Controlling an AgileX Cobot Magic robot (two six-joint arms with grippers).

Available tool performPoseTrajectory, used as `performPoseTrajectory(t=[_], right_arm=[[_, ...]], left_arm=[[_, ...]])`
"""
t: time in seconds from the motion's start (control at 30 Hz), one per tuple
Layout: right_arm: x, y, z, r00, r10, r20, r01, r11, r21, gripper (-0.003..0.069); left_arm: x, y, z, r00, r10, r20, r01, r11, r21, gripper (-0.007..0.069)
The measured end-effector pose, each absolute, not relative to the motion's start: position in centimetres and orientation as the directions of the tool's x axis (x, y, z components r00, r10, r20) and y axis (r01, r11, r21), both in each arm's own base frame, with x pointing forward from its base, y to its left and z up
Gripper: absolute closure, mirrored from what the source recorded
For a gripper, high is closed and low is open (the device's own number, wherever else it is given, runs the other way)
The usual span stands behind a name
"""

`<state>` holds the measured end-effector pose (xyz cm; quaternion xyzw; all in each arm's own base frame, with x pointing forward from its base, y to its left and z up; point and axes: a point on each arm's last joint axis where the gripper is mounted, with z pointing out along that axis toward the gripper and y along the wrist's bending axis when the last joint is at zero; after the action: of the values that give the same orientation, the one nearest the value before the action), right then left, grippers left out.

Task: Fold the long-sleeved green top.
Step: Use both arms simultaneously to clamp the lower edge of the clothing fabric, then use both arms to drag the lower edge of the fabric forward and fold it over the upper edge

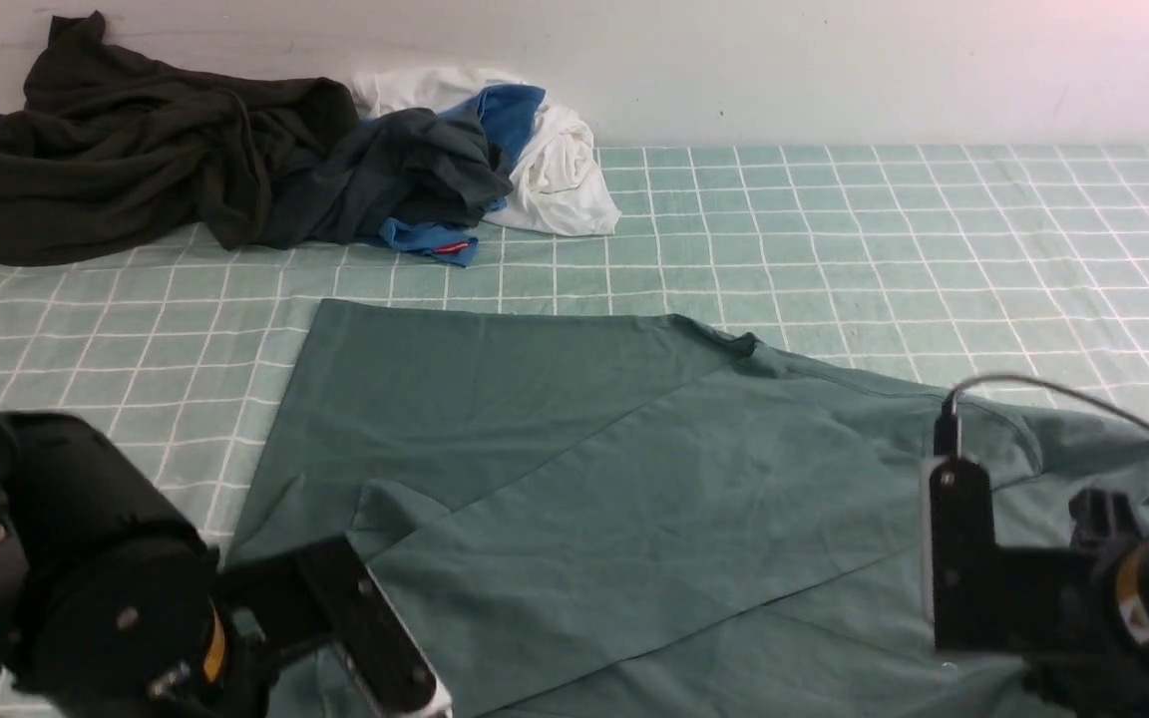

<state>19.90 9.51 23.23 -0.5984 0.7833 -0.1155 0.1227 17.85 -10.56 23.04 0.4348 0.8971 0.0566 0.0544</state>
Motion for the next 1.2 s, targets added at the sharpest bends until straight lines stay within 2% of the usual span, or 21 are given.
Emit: performPoseTrajectory(t=[0.13, 0.17, 0.27, 0.4, 0.47, 0.6, 0.8, 1.07, 1.2], right_arm=[[23.3, 9.0, 26.8, -0.306, -0.942, -0.139, -0.865, 0.336, -0.374, 0.0657], [23.5, 8.9, 26.9, -0.312, -0.94, -0.14, -0.863, 0.341, -0.373, 0.0657], [26.8, 8.1, 29.2, -0.354, -0.916, -0.191, -0.827, 0.402, -0.392, 0.0657], [29.9, 7.4, 30.0, -0.404, -0.891, -0.205, -0.807, 0.453, -0.378, 0.0657], [32.7, 7.0, 30.5, -0.438, -0.874, -0.211, -0.789, 0.486, -0.375, 0.0657], [36.3, 6.3, 30.0, -0.487, -0.845, -0.219, -0.764, 0.534, -0.362, 0.0657], [39.8, 5.6, 27.5, -0.53, -0.824, -0.201, -0.754, 0.566, -0.334, 0.0657], [43.7, 5.6, 22.3, -0.56, -0.796, -0.23, -0.724, 0.605, -0.331, 0.0657], [45.0, 5.9, 19.8, -0.59, -0.762, -0.268, -0.687, 0.648, -0.329, 0.0655]], left_arm=[[21.8, -9.0, 26.7, -0.651, 0.747, -0.135, 0.723, 0.665, 0.187, 0.0608], [22.0, -9.1, 26.9, -0.65, 0.747, -0.138, 0.723, 0.664, 0.188, 0.0608], [26.1, -8.1, 29.6, -0.674, 0.71, -0.206, 0.677, 0.705, 0.211, 0.0608], [30.5, -7.8, 30.7, -0.687, 0.685, -0.243, 0.645, 0.729, 0.229, 0.0608], [34.3, -7.8, 30.9, -0.698, 0.665, -0.264, 0.621, 0.746, 0.24, 0.0608], [38.6, -7.7, 29.9, -0.716, 0.651, -0.251, 0.608, 0.759, 0.234, 0.0608], [42.2, -8.1, 27.7, -0.711, 0.664, -0.231, 0.622, 0.748, 0.233, 0.0608], [45.7, -8.5, 22.8, -0.708, 0.685, -0.174, 0.637, 0.725, 0.262, 0.0608], [46.8, -8.2, 20.3, -0.714, 0.678, -0.174, 0.629, 0.731, 0.264, 0.0608]])
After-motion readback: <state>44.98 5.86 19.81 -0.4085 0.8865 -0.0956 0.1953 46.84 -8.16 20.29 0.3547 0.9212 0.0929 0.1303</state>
